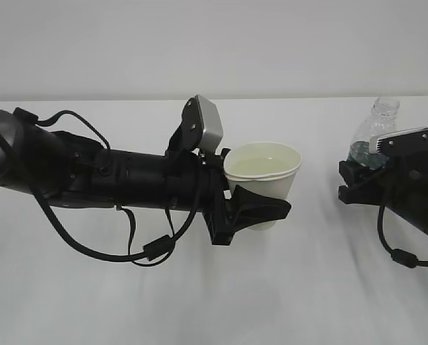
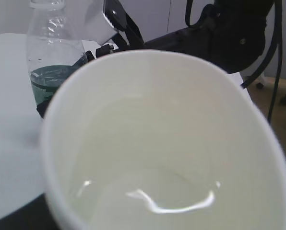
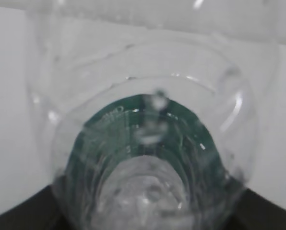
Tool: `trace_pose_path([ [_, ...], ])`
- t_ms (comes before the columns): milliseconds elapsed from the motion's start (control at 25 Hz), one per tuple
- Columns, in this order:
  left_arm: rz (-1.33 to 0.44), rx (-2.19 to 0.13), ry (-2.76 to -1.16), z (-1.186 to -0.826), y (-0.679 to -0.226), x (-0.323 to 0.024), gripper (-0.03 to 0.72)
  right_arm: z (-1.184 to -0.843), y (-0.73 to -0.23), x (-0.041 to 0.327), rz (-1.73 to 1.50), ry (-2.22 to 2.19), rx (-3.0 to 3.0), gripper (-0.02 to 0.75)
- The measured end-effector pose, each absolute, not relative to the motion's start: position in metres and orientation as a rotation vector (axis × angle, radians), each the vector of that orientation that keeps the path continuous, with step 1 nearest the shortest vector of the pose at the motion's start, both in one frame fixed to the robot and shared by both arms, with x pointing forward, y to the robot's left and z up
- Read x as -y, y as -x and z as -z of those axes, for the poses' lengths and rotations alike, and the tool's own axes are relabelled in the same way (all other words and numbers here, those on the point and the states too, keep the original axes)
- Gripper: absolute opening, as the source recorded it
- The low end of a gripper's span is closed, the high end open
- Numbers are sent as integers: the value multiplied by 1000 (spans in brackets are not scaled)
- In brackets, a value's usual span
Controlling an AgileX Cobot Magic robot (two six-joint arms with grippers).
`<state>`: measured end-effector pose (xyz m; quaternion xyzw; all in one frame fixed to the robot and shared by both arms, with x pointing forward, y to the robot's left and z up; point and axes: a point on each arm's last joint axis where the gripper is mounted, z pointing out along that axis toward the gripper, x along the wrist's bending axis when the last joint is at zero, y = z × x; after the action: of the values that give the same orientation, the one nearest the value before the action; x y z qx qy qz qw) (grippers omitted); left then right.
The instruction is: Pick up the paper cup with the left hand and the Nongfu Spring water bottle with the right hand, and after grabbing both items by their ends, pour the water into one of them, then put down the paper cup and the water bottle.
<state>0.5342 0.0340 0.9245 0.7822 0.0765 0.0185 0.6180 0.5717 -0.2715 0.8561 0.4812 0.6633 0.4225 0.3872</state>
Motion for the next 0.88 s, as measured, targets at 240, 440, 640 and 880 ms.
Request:
trace_pose_path([
  [240,-42,-176,-1800,-925,-534,-34,410,-858,-573,272,-1070,-1180,-1679,419],
  [440,-42,-176,-1800,-925,-534,-34,410,-854,-572,272,-1055,-1167,-1694,420],
  [640,-42,-176,-1800,-925,-534,-34,410,-848,-572,272,-1047,-1178,-1705,440],
  [880,-42,-176,-1800,-925,-534,-34,410,-849,-572,271,-1059,-1166,-1689,496],
])
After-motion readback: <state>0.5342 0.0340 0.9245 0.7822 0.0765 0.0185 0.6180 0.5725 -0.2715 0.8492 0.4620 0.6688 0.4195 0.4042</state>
